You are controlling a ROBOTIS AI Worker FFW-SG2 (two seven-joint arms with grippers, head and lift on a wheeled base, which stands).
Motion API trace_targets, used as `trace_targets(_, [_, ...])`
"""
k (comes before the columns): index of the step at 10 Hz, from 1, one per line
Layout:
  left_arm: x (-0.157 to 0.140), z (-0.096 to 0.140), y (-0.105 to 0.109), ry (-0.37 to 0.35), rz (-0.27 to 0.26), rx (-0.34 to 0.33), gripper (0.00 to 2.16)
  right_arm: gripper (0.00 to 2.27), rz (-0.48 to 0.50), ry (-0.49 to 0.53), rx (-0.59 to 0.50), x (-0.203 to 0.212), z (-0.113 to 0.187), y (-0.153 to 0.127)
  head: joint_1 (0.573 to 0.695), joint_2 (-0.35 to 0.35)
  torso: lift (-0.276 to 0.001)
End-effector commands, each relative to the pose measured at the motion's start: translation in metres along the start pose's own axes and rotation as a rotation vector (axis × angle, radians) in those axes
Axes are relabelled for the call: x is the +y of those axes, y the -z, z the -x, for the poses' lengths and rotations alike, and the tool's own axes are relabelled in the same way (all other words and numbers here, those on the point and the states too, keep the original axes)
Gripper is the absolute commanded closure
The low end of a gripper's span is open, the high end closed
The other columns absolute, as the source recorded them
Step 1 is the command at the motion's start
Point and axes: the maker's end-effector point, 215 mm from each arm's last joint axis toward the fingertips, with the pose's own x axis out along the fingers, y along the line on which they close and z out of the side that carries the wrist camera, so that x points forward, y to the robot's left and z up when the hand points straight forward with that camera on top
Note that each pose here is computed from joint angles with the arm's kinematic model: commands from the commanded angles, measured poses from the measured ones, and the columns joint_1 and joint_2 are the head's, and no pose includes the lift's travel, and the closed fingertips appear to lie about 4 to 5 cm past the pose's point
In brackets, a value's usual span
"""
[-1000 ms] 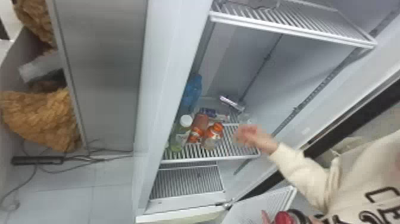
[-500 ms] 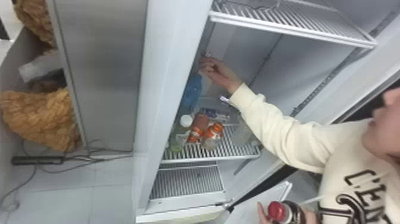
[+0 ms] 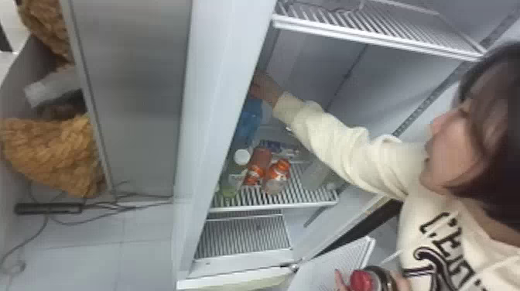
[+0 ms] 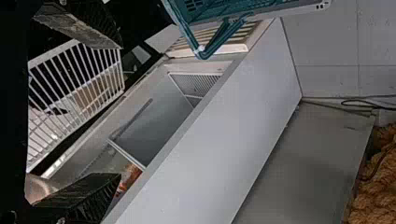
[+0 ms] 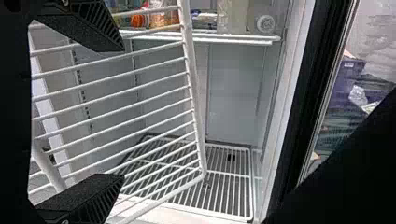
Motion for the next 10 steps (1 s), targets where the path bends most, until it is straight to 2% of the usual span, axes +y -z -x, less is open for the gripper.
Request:
trace_targets(1, [0.0000,0.0000,0.0000,0.000,0.000,0.000,0.00,0.00,0.000,0.000,0.000,0.0000,0.0000,0.0000,0.695,-0.350,0.000])
trace_targets(10, [0.0000,0.0000,0.0000,0.000,0.000,0.000,0.00,0.00,0.000,0.000,0.000,0.0000,0.0000,0.0000,0.695,-0.350,0.000])
